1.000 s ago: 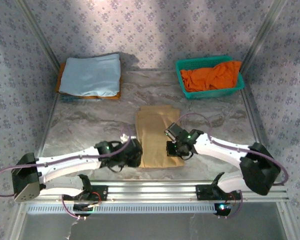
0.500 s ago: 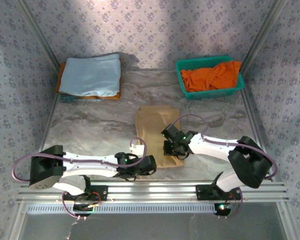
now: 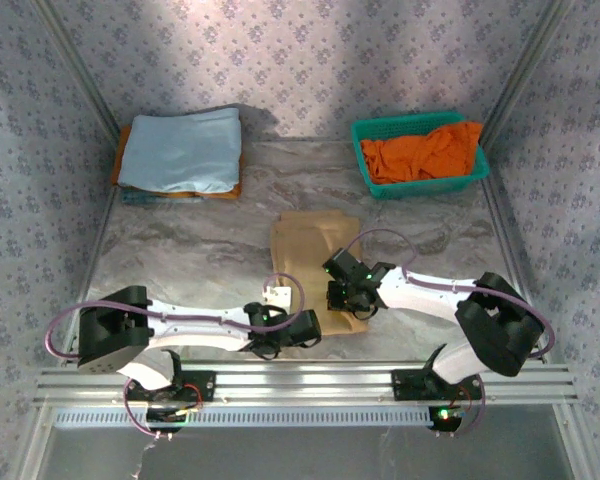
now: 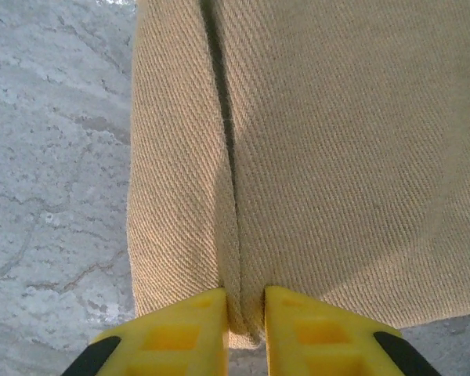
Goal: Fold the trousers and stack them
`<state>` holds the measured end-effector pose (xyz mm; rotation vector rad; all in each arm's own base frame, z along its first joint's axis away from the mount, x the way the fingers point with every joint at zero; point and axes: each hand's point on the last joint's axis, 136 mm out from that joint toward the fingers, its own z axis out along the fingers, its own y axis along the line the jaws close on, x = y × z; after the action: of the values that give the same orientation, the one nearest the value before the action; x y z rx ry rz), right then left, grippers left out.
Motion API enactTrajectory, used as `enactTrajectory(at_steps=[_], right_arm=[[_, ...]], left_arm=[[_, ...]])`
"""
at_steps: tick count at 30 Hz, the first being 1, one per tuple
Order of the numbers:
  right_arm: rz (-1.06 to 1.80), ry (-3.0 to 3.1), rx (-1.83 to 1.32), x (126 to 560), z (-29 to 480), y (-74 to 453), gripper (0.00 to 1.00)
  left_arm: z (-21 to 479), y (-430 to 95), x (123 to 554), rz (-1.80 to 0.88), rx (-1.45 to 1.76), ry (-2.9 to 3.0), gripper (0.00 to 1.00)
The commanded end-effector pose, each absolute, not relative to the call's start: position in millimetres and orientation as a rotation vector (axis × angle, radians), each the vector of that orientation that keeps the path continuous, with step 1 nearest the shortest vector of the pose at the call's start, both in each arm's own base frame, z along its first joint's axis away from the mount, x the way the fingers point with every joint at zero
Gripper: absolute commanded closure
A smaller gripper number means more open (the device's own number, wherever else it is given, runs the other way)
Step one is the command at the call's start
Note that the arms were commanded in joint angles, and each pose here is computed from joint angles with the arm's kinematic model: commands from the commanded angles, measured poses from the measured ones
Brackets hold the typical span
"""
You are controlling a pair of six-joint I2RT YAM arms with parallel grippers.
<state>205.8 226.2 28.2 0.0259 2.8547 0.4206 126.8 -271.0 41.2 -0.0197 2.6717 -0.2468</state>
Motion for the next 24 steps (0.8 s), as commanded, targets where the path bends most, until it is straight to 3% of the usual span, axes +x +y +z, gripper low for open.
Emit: enactTrajectory(at_steps=[1, 8, 13, 24], right_arm=[[0.337, 2.866, 0.065, 205.3, 18.0, 211.0, 0.87], [0.321, 2.871, 0.092, 209.4, 14.9, 202.7, 0.87], [0.317, 2.875, 0.110, 212.0, 13.2, 196.5, 0.87], [0.280, 2.898, 0.177, 222.9, 3.2, 174.1, 0.93]], left_arm=[[39.4, -251.1, 127.0, -0.158, -0.042, 2.667, 0.84], [42.2, -244.1, 122.6, -0.148, -0.042, 2.666, 0.90], [41.0, -240.2, 120.9, -0.117, -0.017, 2.665, 1.00], [68.5, -230.1, 120.3, -0.160, 0.188, 2.622, 1.00]])
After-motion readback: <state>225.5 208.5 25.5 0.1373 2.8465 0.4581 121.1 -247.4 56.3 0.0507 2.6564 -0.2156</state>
